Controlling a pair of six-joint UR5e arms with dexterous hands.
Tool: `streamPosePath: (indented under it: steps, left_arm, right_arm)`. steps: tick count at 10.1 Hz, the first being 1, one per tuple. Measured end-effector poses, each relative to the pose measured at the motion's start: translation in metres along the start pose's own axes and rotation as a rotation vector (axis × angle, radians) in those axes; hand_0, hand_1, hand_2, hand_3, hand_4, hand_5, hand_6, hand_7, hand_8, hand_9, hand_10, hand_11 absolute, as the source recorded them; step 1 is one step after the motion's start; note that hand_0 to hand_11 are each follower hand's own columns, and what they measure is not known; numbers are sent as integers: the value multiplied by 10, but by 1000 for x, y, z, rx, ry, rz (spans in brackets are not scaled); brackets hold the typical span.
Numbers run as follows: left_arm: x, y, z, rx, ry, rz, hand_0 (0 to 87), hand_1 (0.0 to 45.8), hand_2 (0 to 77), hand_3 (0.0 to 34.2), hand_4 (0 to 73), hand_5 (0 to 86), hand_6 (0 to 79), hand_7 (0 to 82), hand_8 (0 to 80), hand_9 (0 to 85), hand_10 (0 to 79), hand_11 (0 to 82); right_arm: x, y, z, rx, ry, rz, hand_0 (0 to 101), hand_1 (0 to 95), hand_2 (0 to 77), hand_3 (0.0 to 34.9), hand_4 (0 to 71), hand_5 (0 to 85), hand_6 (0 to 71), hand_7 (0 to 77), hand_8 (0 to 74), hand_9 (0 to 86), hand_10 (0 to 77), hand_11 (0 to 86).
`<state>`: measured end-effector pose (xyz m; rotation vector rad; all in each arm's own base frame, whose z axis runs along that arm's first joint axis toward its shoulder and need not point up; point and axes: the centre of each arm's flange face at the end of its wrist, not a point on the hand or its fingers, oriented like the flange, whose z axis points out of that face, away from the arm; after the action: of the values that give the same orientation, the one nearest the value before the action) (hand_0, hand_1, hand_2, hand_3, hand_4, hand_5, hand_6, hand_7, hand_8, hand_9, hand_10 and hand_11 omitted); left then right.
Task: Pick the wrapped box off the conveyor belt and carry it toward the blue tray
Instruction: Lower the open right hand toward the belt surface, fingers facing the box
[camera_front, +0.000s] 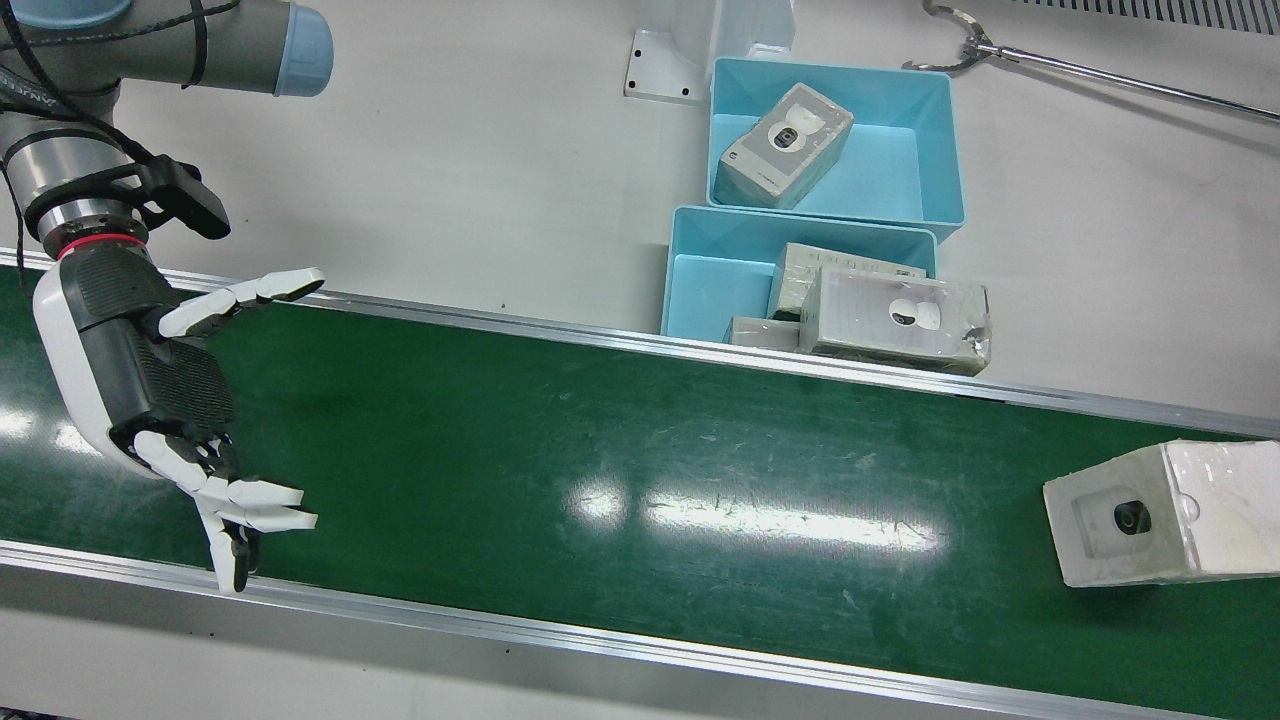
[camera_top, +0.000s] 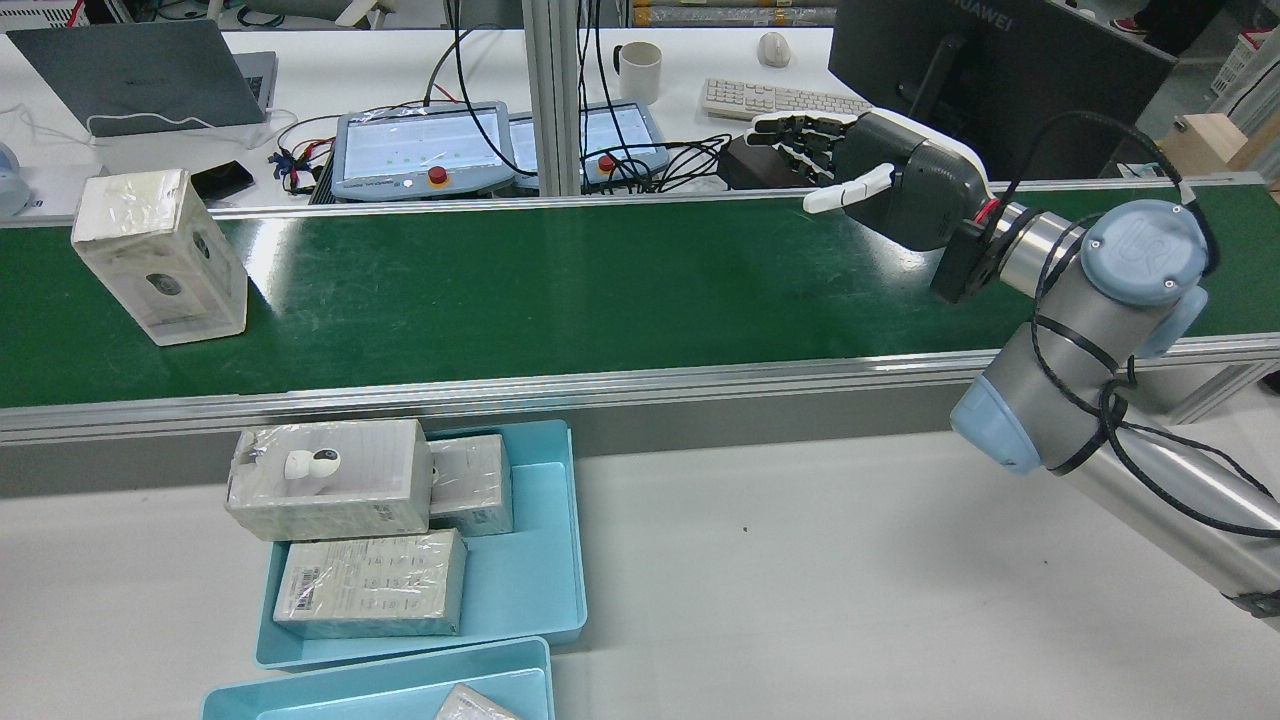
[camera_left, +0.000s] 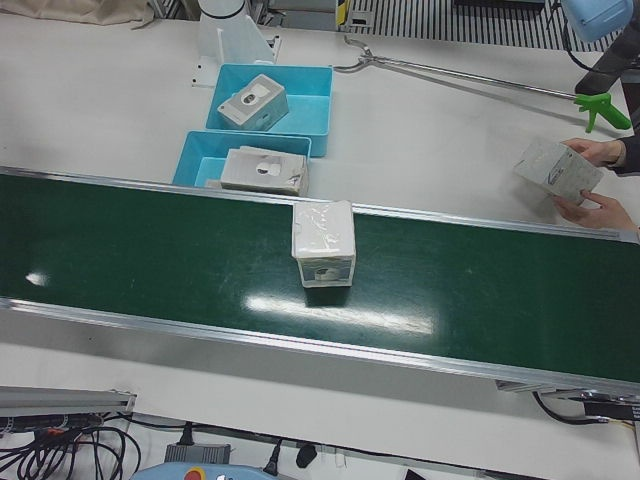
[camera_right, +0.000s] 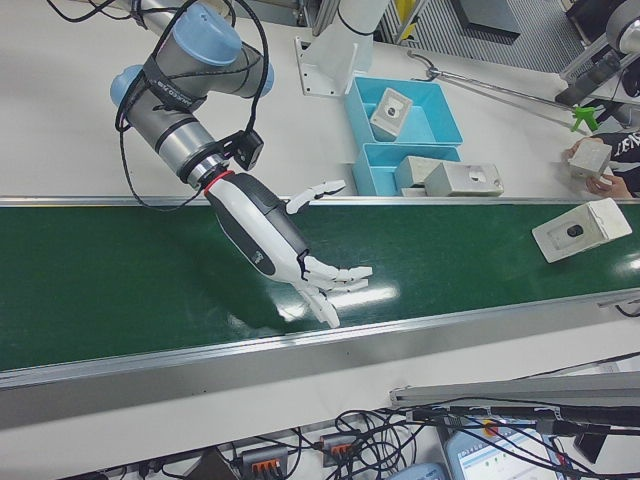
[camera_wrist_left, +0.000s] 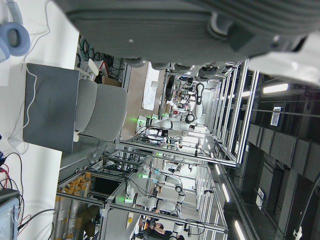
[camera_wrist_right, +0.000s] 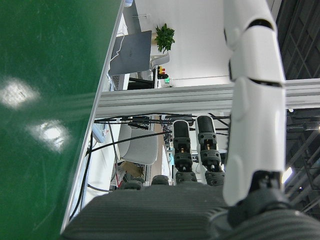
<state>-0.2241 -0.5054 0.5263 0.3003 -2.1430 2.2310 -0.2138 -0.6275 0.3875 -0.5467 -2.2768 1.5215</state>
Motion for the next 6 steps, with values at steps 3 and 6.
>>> streamPosePath:
  steps: [3, 6]
  left_arm:
    - [0, 0, 0, 0, 0, 0, 0, 0, 5, 0, 0, 11, 0, 5, 5, 5, 5, 0]
    - [0, 0, 0, 0, 0, 0, 0, 0, 11, 0, 0, 5, 0, 5, 5, 5, 5, 0]
  right_arm:
    - [7, -13, 0, 17, 8, 31, 476, 136, 114, 16, 196, 175, 76, 202, 0, 27, 5, 11]
    - [5, -13, -1, 16, 5, 61, 475, 131, 98, 16, 202, 147, 54, 175, 0, 27, 11, 33]
